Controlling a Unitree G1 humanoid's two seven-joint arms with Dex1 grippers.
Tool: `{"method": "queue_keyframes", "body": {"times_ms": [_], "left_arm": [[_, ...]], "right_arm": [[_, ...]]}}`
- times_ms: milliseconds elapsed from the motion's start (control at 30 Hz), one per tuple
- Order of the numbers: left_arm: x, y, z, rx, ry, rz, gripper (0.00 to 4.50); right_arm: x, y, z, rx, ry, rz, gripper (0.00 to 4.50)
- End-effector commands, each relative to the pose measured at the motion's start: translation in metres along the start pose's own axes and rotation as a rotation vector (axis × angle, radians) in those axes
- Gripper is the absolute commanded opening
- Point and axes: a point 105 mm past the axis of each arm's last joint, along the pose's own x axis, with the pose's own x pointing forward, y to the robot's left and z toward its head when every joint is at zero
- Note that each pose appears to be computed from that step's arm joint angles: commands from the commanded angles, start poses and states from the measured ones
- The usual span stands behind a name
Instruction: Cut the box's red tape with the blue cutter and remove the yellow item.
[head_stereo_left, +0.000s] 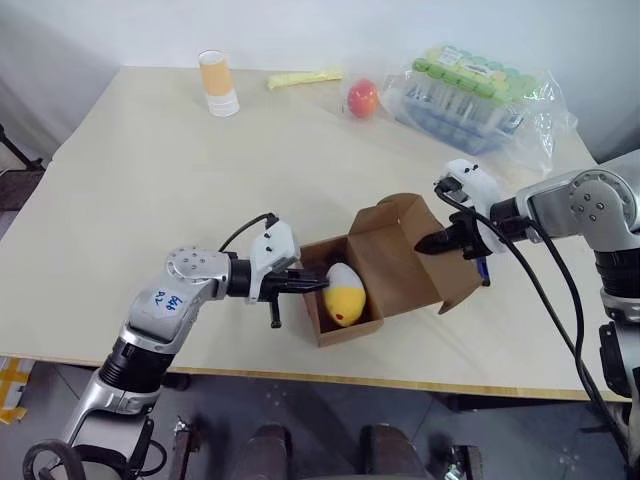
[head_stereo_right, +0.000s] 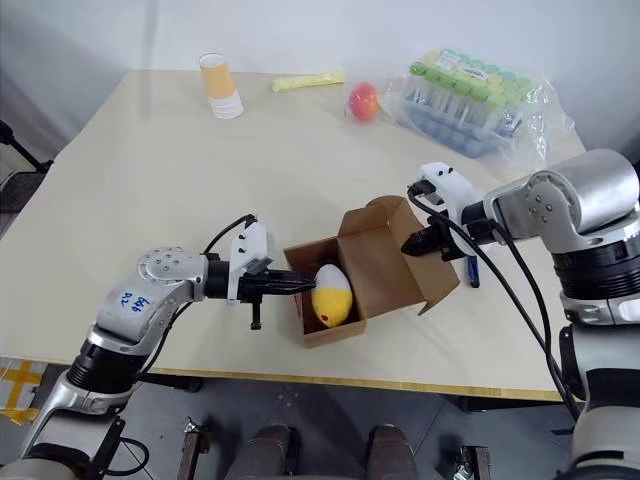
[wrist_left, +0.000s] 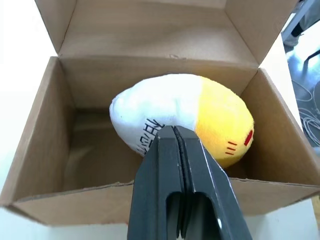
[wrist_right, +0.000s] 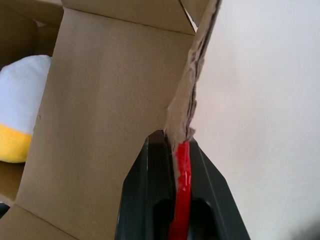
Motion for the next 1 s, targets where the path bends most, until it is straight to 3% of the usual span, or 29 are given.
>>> {"method": "queue_keyframes", "body": {"times_ms": [33, 100, 200, 300, 467, 633, 800, 900, 1000], "left_arm": [[-0.007, 0.005, -0.008, -0.053, 0.024, 0.046, 0.0], [-0.01, 0.009, -0.005, -0.059, 0.019, 0.068, 0.0], [-0.013, 0.015, 0.004, -0.069, -0.022, 0.09, 0.59], [-0.026, 0.022, 0.012, -0.066, -0.046, 0.093, 1.42], [-0.061, 0.026, 0.01, -0.07, -0.015, 0.069, 2.94], [-0.096, 0.021, -0.005, -0.084, 0.011, 0.099, 4.48], [-0.143, 0.019, -0.041, -0.104, 0.031, 0.289, 4.48], [-0.181, 0.019, -0.074, -0.069, 0.082, 0.468, 4.48], [-0.209, 0.011, -0.099, -0.122, 0.122, 0.549, 4.48]], "right_arm": [[-0.006, 0.003, 0.011, -0.031, -0.103, -0.02, 0.31], [-0.006, 0.005, 0.011, -0.013, -0.146, -0.002, 0.77], [-0.011, -0.001, 0.006, -0.001, -0.185, -0.02, 1.7], [-0.03, -0.019, 0.015, 0.012, -0.328, -0.061, 2.75], [-0.076, -0.015, 0.01, -0.292, -0.505, 0.06, 4.5], [-0.094, -0.006, -0.009, -0.525, -0.5, 0.113, 4.5], [-0.104, 0.038, -0.002, -0.675, -0.758, 0.284, 4.5], [-0.081, 0.07, -0.023, -0.692, -0.704, 0.439, 4.5], [-0.069, 0.088, -0.029, -0.753, -0.771, 0.44, 4.5]]}}
